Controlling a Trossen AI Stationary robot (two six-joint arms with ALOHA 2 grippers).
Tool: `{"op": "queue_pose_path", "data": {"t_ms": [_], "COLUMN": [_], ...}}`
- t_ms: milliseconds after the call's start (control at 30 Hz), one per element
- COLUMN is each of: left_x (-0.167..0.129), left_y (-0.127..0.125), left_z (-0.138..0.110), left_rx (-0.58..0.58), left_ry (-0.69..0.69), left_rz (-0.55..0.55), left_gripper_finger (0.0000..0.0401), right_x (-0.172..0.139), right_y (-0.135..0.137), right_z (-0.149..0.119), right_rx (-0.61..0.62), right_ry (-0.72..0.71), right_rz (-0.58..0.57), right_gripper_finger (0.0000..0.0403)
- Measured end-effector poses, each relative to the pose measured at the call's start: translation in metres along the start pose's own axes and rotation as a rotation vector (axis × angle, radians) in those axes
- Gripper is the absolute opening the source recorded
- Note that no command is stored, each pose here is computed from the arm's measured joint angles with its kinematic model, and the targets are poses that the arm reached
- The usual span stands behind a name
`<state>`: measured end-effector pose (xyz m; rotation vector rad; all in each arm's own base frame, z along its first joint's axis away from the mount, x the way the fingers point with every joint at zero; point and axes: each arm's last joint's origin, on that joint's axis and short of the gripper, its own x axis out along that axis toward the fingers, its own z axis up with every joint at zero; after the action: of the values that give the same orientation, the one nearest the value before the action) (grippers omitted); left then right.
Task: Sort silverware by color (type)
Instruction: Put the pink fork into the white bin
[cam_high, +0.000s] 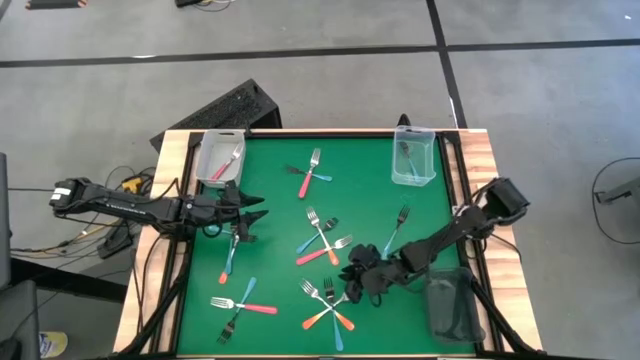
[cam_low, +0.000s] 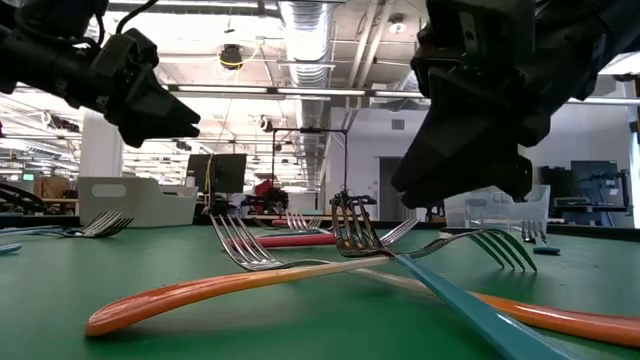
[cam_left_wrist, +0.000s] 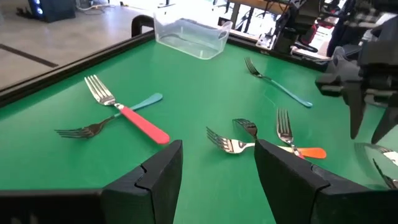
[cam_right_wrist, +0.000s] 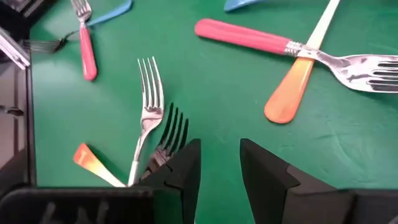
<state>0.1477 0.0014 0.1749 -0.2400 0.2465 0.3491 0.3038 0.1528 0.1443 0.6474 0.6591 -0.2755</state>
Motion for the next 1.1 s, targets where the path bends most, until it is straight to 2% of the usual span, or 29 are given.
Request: {"op": "queue_pose_path", "data": {"t_ms": [233,467,567,667,800,900,1100], "left_x": [0.002,0.003,-0.001,-0.010,-0.022,-0.026,-0.026], "left_y": [-0.002,-0.003,-0.008,-0.013,-0.013,-0.007,0.007], "left_z": [-0.004,-0.004,0.017,0.045,0.076,0.092,0.102], "left_rx": [0.002,0.004,0.047,0.153,0.335,0.439,0.476], "left_ry": [0.050,0.060,-0.026,-0.136,-0.263,-0.294,-0.259], "left_rz": [-0.065,-0.086,-0.110,-0.112,0.012,0.115,0.230], "left_gripper_finger": [0.0187,0.0187,0.0187,0.0187,0.0187,0.0187,0.0187], "right_x": [0.019,0.008,-0.016,-0.048,-0.093,-0.114,-0.128], "right_y": [-0.004,-0.002,0.001,-0.003,-0.018,-0.035,-0.070], "right_z": [-0.008,0.005,0.025,0.051,0.091,0.113,0.135], "right_rx": [-0.013,-0.025,-0.059,-0.087,-0.111,-0.127,-0.156], "right_ry": [0.046,0.028,0.003,-0.028,-0.147,-0.205,-0.190], "right_rz": [0.012,0.017,0.024,0.022,-0.022,-0.076,-0.220], "right_gripper_finger": [0.0169,0.0203,0.0203,0.0198,0.0195,0.0195,0.0195]}}
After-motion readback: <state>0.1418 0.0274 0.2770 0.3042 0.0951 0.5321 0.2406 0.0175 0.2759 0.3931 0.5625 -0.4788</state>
